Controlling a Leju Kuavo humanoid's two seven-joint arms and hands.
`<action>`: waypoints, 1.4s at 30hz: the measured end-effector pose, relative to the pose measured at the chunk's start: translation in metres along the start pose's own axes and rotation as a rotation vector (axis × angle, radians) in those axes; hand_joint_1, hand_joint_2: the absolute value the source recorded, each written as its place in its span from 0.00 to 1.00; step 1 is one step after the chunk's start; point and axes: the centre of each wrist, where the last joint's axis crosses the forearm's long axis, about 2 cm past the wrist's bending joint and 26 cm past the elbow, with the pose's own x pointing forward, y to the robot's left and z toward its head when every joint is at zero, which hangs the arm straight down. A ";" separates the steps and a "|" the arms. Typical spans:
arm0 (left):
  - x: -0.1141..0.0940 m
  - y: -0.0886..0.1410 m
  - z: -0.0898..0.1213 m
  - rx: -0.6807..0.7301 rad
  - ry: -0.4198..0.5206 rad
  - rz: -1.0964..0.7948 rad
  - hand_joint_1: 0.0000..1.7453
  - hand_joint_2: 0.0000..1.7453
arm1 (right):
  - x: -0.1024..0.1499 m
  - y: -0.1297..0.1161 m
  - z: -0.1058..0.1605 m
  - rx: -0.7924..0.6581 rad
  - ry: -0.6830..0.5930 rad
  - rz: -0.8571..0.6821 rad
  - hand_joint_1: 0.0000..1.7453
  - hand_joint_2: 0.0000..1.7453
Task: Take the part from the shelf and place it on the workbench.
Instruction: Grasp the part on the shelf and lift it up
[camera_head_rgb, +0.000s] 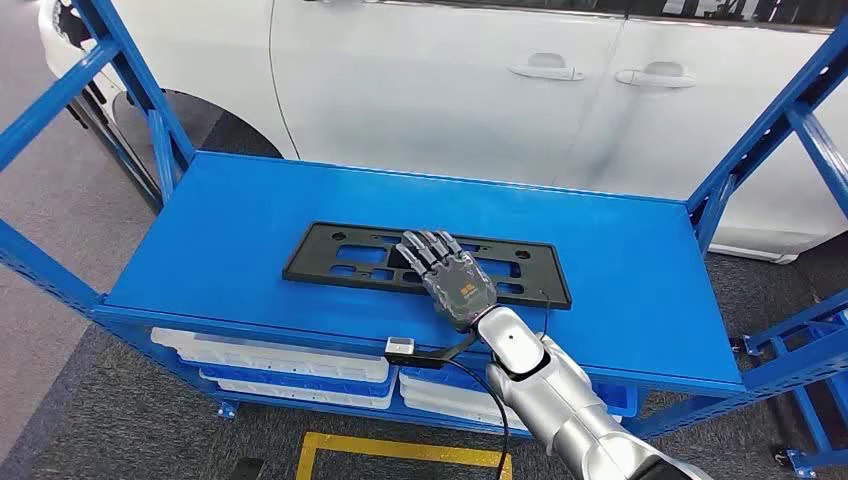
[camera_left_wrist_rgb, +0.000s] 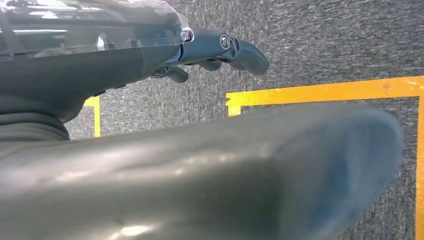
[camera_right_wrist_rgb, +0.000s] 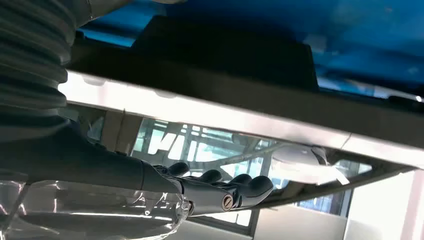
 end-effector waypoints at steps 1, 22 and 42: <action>0.000 0.000 0.000 0.000 0.000 0.000 0.00 0.00 | -0.001 -0.001 -0.001 0.000 0.003 0.000 0.00 1.00; 0.002 -0.002 0.000 -0.010 -0.003 -0.013 0.00 0.00 | -0.008 -0.003 -0.019 0.087 0.089 0.012 0.00 1.00; 0.006 -0.002 0.000 -0.016 -0.011 -0.021 0.00 0.00 | -0.015 0.001 -0.017 0.147 0.103 0.040 1.00 1.00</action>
